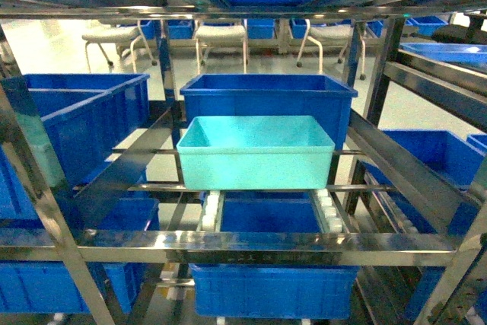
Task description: Organize blue bins on left shelf correctly
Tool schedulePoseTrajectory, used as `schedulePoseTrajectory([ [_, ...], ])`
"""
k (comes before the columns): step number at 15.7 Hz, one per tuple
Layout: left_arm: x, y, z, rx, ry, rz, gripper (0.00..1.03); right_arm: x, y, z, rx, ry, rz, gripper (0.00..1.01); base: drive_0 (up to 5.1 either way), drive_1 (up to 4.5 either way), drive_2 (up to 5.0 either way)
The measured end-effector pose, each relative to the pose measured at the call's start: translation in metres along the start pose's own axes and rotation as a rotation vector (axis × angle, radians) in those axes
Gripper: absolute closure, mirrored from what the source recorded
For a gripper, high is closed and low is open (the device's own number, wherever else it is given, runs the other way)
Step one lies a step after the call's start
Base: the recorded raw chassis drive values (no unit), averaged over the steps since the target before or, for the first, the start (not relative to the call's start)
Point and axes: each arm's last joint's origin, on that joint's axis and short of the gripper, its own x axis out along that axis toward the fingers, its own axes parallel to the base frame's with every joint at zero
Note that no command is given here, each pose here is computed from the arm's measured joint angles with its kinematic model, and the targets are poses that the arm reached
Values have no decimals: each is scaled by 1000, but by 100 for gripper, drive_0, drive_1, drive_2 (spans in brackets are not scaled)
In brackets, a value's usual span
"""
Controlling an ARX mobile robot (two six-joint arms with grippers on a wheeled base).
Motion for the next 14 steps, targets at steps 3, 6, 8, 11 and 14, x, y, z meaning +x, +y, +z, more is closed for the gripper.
schedulePoseTrajectory([
  [3, -7, 0, 5, 0, -27, 0, 101, -8, 0, 3, 0, -17, 0, 99, 0, 0, 0],
  [6, -19, 0, 8, 0, -38, -1, 101, -21, 0, 8, 0, -32, 0, 99, 0, 0, 0],
  [8, -29, 0, 9, 0, -42, -1, 101, -32, 0, 9, 0, -35, 0, 99, 0, 0, 0],
  [11, -36, 0, 8, 0, -41, -1, 101, -40, 0, 9, 0, -39, 0, 99, 0, 0, 0],
  [14, -37, 0, 7, 0, -32, -1, 101, -41, 0, 9, 0, -36, 0, 99, 0, 0, 0],
])
